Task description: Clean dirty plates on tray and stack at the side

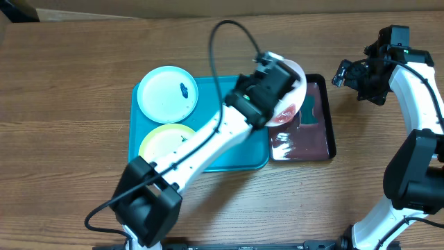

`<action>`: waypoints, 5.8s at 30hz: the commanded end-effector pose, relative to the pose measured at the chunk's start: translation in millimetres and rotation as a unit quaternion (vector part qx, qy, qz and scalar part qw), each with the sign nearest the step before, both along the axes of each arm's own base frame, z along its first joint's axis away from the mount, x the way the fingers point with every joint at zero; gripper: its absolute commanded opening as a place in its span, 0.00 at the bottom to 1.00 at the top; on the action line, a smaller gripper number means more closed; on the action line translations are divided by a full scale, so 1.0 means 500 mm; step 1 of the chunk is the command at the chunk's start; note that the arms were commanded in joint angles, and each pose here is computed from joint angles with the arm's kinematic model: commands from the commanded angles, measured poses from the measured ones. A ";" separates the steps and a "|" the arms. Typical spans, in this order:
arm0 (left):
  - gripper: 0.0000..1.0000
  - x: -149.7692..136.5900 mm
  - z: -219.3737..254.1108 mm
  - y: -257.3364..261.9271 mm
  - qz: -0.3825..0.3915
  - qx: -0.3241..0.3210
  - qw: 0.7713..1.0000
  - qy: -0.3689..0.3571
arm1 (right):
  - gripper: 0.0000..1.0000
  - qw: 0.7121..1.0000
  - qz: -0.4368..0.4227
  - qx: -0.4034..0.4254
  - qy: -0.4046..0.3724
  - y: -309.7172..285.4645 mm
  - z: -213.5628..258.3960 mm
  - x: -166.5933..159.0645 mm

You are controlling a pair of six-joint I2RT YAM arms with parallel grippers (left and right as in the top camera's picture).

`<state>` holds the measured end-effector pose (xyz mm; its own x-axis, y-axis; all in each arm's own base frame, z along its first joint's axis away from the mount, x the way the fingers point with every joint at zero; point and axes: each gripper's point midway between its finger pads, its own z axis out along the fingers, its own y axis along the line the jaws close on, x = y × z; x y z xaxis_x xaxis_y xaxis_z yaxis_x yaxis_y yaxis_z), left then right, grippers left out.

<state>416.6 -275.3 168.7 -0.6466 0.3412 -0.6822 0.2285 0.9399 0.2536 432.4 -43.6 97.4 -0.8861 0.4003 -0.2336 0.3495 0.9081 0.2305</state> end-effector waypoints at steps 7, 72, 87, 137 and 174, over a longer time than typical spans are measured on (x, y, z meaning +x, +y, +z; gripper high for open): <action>0.04 -0.048 0.179 -0.043 0.027 0.183 0.965 -0.188 | 1.00 1.000 0.000 0.000 -0.004 0.002 0.005 -0.001; 0.04 0.029 -0.015 0.170 0.007 -0.361 0.890 0.278 | 1.00 1.000 0.000 0.000 -0.004 0.002 0.005 -0.001; 0.04 -0.025 -0.077 0.870 0.432 -0.347 0.808 0.199 | 1.00 1.000 0.000 0.000 -0.004 0.002 0.005 -0.001; 0.33 -0.258 0.020 0.607 0.265 -0.339 0.849 0.306 | 1.00 1.000 0.001 0.001 -0.004 0.002 0.005 -0.001; 0.19 -0.369 -0.278 0.611 0.413 -0.280 0.811 0.307 | 1.00 1.000 0.000 0.000 -0.004 0.002 0.005 -0.001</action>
<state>237.0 35.9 35.7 -0.7733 -0.6298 -0.0724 -0.6116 0.7712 -0.1767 432.2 -43.5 97.2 -0.8864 0.4004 -0.2325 0.3498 0.9081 0.2303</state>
